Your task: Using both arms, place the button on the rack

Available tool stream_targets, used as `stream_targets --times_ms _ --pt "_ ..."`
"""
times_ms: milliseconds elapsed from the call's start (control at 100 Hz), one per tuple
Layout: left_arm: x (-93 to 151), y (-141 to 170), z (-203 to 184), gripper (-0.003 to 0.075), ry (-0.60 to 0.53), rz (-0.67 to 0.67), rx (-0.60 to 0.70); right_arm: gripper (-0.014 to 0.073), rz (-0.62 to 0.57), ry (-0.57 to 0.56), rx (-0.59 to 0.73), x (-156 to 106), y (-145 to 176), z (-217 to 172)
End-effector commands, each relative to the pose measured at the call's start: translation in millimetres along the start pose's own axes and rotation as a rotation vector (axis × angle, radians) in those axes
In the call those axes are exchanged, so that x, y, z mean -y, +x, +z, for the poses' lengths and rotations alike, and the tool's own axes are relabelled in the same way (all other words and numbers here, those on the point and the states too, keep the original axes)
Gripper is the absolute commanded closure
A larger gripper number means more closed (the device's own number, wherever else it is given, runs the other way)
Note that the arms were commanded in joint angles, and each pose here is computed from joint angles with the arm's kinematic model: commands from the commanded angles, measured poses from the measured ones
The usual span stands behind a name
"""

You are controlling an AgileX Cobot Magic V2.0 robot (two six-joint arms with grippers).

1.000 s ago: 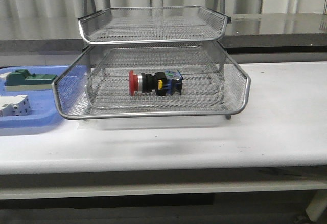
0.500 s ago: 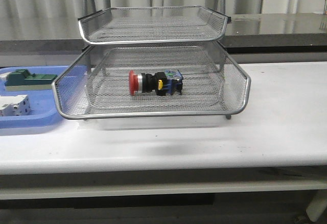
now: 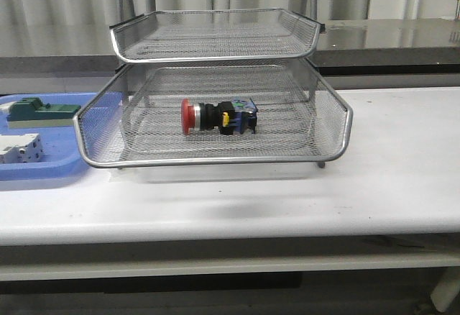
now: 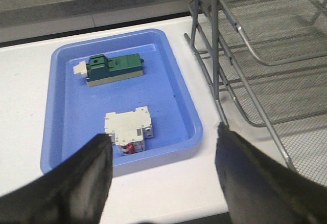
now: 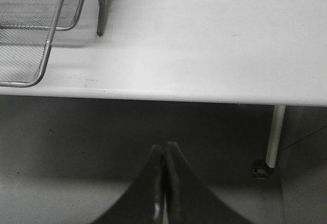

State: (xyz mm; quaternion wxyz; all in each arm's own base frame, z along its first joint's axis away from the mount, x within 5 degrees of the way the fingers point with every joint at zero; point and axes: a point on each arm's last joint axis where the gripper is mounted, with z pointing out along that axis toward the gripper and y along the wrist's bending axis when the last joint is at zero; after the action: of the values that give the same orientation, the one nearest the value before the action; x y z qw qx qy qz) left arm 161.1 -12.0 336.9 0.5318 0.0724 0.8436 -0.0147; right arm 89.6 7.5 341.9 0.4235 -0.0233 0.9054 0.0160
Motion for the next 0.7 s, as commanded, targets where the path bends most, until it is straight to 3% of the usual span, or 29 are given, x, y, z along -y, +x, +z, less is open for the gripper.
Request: stream_targets --times_ms 0,370,690 --pt "-2.7 -3.2 -14.4 0.0287 -0.036 -0.045 0.153 0.0663 -0.008 0.01 0.087 1.2 -12.2 -7.4" --pt "-1.0 40.2 -37.7 0.0287 -0.1 -0.052 0.402 0.0663 -0.008 0.01 0.087 1.2 -12.2 -7.4" --pt "-1.4 41.7 -38.8 0.0287 -0.109 -0.052 0.436 0.0663 -0.008 0.01 0.087 1.2 -12.2 -7.4"
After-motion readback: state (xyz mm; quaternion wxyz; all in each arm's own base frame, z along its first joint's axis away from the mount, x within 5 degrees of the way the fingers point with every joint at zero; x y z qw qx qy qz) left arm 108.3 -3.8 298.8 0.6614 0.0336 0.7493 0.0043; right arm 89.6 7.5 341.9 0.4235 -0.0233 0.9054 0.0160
